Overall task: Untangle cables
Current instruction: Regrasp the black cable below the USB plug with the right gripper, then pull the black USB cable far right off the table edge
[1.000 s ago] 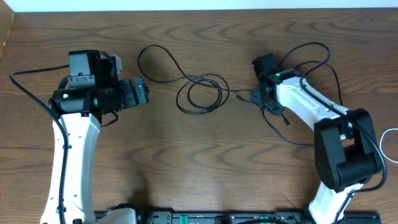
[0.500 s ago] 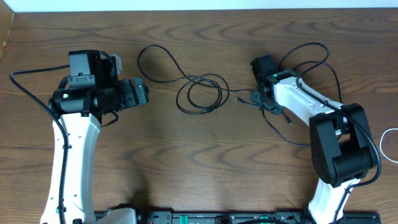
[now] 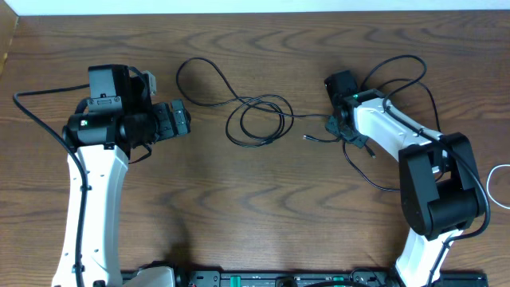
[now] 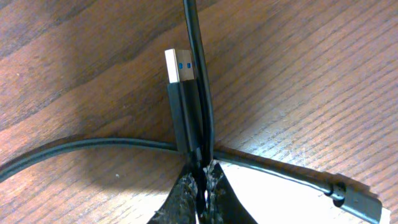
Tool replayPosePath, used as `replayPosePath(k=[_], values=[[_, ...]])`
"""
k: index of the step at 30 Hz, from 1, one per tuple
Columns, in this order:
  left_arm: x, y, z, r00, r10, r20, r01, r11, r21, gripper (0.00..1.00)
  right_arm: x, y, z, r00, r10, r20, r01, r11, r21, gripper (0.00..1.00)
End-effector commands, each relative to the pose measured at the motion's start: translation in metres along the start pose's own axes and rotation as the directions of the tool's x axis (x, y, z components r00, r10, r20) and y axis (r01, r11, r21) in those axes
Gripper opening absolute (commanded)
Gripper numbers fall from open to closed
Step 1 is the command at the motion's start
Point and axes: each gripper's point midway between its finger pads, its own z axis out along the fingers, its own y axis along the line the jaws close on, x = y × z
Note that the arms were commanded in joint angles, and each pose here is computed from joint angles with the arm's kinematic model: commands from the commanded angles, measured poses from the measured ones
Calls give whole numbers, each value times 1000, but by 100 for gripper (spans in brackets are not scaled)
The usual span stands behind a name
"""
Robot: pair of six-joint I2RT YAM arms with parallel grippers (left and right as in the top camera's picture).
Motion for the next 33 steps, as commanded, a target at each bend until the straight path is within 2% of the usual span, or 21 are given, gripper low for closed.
replayPosePath(k=[1, 4, 7, 9, 17, 25, 29, 33], values=[[1, 0, -4, 1000, 16, 9, -16, 1000, 4, 100, 24, -4, 14, 994, -11, -108, 9, 1000, -16, 1], [1, 0, -4, 1000, 16, 9, -16, 1000, 4, 100, 31, 25, 7, 979, -129, -159, 101, 980, -171, 1], [1, 0, -4, 1000, 16, 9, -16, 1000, 4, 100, 27, 45, -13, 964, -225, -138, 180, 943, -280, 1], [1, 0, -4, 1000, 16, 9, -16, 1000, 4, 100, 15, 55, -41, 957, -281, -67, 242, 909, -340, 1], [1, 0, -4, 1000, 15, 9, -15, 1000, 4, 100, -22, 57, -156, 923, -317, 218, 384, 791, -477, 1], [2, 0, -4, 1000, 10, 5, -10, 1000, 5, 100, -56, 16, -254, 880, -194, 434, 421, 742, -522, 1], [3, 0, -4, 1000, 9, 1, -9, 1000, 4, 100, -79, -17, -273, 867, -115, 484, 385, 771, -507, 1], [3, -3, -4, 1000, 9, -1, -9, 1000, 22, 100, -102, -50, -271, 865, -60, 498, 330, 816, -476, 1]])
